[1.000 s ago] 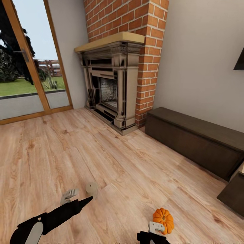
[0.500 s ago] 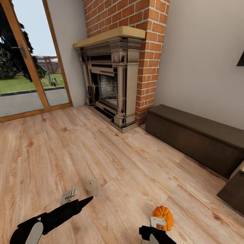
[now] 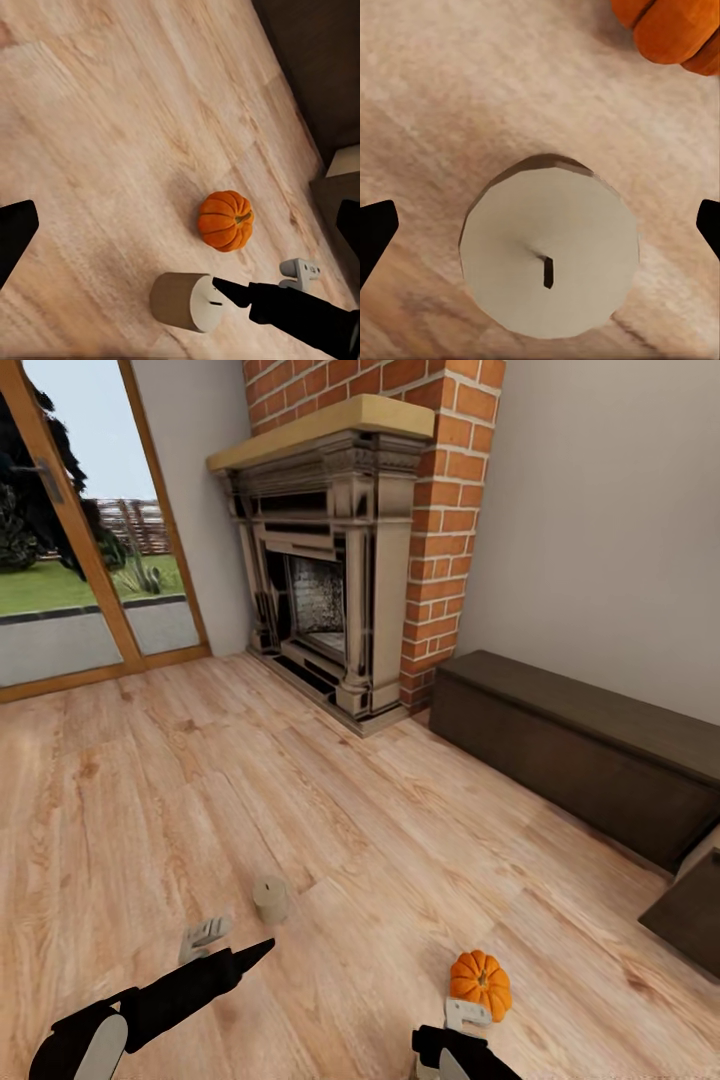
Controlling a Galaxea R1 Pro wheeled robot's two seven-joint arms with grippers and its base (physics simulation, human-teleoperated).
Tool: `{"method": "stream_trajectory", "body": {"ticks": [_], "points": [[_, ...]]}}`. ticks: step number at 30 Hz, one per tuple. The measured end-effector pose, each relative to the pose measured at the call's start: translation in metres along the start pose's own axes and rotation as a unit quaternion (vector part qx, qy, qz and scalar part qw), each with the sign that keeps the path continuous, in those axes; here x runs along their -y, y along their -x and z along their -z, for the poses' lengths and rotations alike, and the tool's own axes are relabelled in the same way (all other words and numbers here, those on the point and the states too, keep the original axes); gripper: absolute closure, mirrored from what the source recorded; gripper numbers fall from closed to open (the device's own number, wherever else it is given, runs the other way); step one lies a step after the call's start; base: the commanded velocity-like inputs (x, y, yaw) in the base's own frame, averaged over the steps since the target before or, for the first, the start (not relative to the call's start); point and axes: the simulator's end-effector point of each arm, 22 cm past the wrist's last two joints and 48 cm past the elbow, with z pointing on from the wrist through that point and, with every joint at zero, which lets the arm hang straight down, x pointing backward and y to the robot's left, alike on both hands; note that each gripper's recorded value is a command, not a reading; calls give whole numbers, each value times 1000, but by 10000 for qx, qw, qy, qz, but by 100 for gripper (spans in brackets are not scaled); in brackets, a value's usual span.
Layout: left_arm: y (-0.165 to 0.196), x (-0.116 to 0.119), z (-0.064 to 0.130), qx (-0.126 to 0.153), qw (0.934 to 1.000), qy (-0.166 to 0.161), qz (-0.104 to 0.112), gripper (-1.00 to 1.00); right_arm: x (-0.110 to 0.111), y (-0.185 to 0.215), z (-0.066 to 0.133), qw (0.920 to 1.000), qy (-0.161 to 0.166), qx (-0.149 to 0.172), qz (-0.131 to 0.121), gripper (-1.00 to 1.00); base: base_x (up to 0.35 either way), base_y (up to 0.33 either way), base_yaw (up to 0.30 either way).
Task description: Place each of the two pumpkins and all three candles from the living room inside a cabinet in the living room (use any cabinet), then make sure every cabinet is closed, and position the cauldron so it is next to a table in the living room.
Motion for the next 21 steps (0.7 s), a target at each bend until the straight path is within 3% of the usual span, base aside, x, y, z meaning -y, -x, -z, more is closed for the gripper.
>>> {"method": "stream_trajectory", "body": {"ticks": [21], "points": [[-19, -18, -11, -230, 9995, 119, 169, -100, -5, -5, -15, 10000, 36, -76, -24, -100, 0, 0, 0]]}}
